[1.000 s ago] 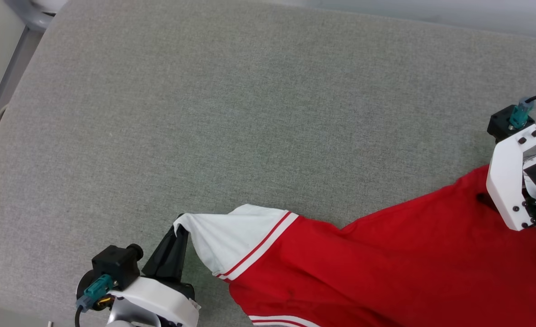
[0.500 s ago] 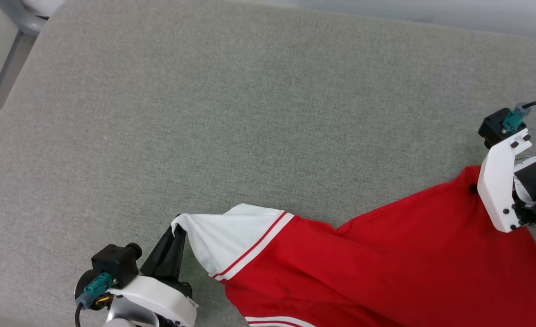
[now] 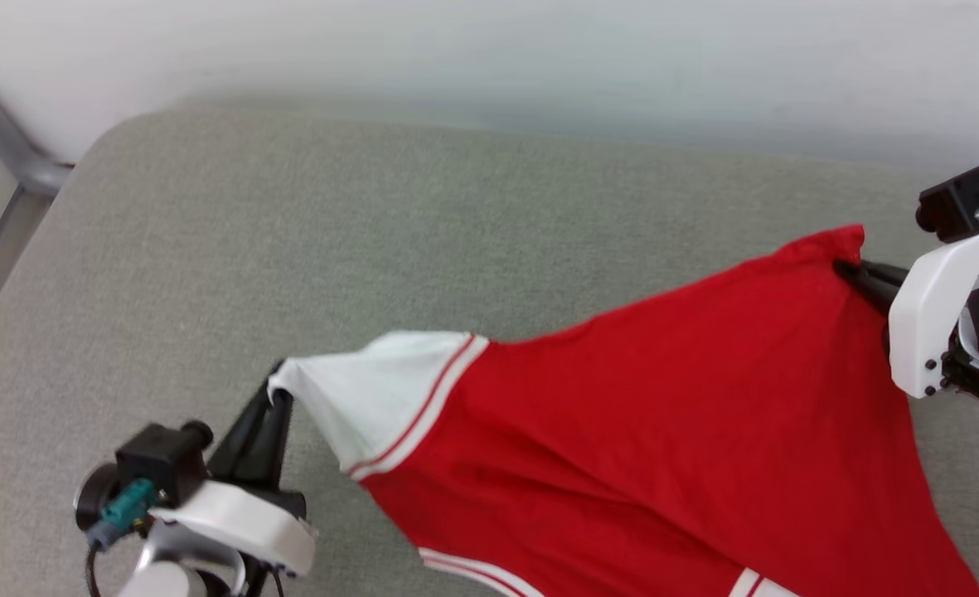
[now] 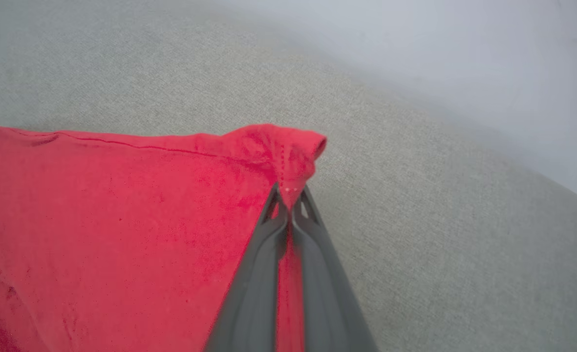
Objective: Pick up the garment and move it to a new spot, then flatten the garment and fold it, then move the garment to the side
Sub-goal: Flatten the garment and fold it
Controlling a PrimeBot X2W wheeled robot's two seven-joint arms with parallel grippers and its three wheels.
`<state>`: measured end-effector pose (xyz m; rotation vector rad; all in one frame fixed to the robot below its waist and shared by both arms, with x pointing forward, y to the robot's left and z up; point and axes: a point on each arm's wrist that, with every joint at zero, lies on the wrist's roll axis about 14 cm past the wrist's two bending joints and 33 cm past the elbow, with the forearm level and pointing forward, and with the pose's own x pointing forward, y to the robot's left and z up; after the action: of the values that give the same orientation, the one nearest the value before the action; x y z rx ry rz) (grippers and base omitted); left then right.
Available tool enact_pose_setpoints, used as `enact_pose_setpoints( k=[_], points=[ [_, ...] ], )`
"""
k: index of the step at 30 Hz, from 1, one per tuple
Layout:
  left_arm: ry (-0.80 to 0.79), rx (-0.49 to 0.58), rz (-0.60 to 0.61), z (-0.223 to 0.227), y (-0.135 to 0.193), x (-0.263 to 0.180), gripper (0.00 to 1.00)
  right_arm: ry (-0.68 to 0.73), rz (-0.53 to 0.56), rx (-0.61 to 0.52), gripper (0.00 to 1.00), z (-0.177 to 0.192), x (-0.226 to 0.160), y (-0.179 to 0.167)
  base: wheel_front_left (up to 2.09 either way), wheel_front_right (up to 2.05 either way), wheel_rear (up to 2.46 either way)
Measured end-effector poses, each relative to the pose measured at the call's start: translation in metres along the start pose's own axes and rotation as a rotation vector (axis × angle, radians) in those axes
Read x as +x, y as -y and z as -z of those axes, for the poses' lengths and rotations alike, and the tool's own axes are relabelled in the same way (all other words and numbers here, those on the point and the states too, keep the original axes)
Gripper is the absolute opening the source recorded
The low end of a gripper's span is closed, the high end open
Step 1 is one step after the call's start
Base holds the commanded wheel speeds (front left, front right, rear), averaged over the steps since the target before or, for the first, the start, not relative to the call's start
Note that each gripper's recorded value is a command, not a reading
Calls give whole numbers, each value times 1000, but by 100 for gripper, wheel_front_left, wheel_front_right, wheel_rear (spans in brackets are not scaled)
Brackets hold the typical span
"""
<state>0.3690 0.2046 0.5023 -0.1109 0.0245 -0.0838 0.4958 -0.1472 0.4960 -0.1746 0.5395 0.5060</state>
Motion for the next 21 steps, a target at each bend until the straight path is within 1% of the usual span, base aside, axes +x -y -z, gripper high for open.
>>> enact_pose_setpoints(
  k=[4, 12, 16, 21],
  points=[
    [118, 50, 44, -46, 7, 11, 0, 150, 31, 10, 0, -31, -27, 5, 0, 0, 0],
    [398, 109, 145, -160, 32, 29, 0, 447, 106, -4, 0, -99, -83, 18, 0, 0, 0],
    [497, 165, 178, -207, 39, 36, 0, 560, 134, -14, 0, -127, -104, 21, 0, 0, 0],
    [599, 219, 231, -258, 55, 45, 0, 668, 164, -20, 0, -159, -124, 27, 0, 0, 0]
  ],
)
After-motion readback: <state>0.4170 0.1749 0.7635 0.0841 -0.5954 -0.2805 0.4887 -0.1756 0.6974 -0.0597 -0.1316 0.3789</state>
